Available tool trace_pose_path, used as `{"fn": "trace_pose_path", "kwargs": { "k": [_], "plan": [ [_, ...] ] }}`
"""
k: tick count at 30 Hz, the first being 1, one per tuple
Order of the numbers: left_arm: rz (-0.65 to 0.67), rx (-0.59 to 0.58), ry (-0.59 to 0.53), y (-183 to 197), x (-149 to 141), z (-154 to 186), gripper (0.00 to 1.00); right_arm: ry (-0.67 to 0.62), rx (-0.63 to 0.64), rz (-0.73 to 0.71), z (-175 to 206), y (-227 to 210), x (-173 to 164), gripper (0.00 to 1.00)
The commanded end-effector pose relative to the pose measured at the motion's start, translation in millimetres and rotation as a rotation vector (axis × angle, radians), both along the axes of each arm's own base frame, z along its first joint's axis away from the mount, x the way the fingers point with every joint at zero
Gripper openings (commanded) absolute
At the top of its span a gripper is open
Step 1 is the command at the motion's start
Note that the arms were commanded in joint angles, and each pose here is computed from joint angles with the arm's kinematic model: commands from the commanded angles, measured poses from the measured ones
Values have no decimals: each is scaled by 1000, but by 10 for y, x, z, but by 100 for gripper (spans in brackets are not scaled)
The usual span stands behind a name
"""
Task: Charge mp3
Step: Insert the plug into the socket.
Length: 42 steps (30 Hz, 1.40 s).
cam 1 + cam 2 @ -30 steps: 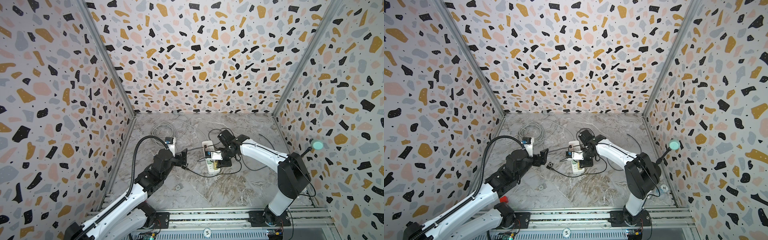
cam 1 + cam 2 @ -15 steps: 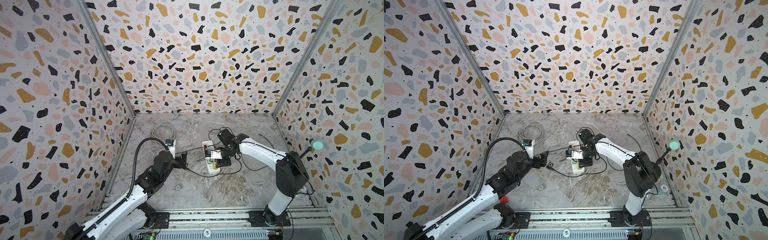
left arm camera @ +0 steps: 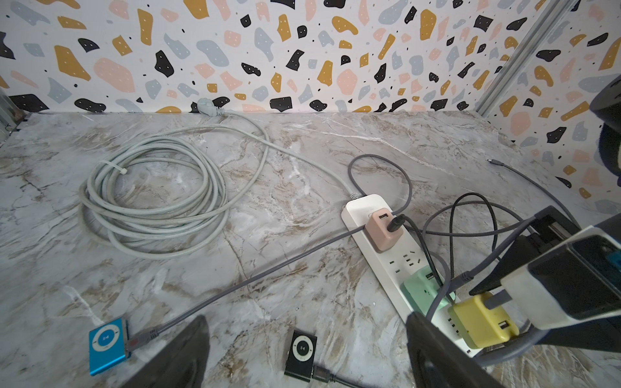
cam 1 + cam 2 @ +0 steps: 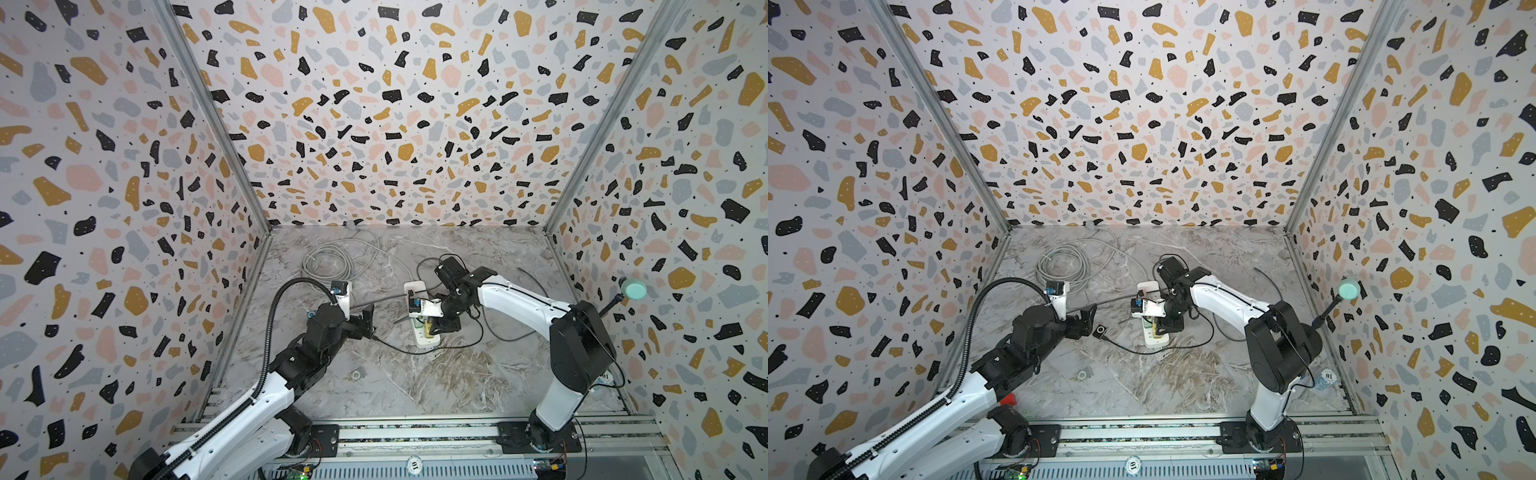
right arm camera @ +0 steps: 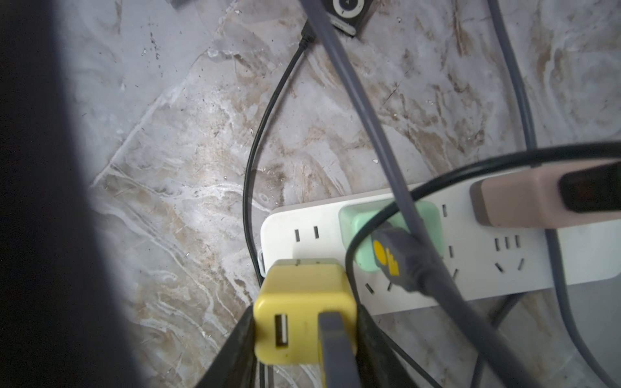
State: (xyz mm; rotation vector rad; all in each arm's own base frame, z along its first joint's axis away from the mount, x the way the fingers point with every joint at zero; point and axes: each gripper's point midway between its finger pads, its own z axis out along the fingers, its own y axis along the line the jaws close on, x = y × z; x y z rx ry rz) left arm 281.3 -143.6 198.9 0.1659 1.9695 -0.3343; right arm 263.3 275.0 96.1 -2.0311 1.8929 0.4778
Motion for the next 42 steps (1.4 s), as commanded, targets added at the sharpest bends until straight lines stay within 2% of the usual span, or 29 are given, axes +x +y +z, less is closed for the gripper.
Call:
{"fn": "trace_pose_path", "kwargs": {
  "k": [1, 5, 18, 32, 42],
  "plan": [
    [-8, -10, -34, 3, -6, 55, 91, -16, -62, -33, -221, -124, 38, 0],
    [-12, -1, -32, 10, -20, 48, 91, 2, -118, -33, -324, -272, -2, 0],
    [-18, -2, -33, 13, -41, 34, 91, 10, -169, -56, -370, -526, 49, 0],
    [-38, -14, -30, -28, -53, 22, 91, 51, -177, 27, -420, -185, -81, 0],
    [-63, -30, -23, -68, -80, -4, 91, 125, -230, -11, -416, 28, -184, 0]
  ]
}}
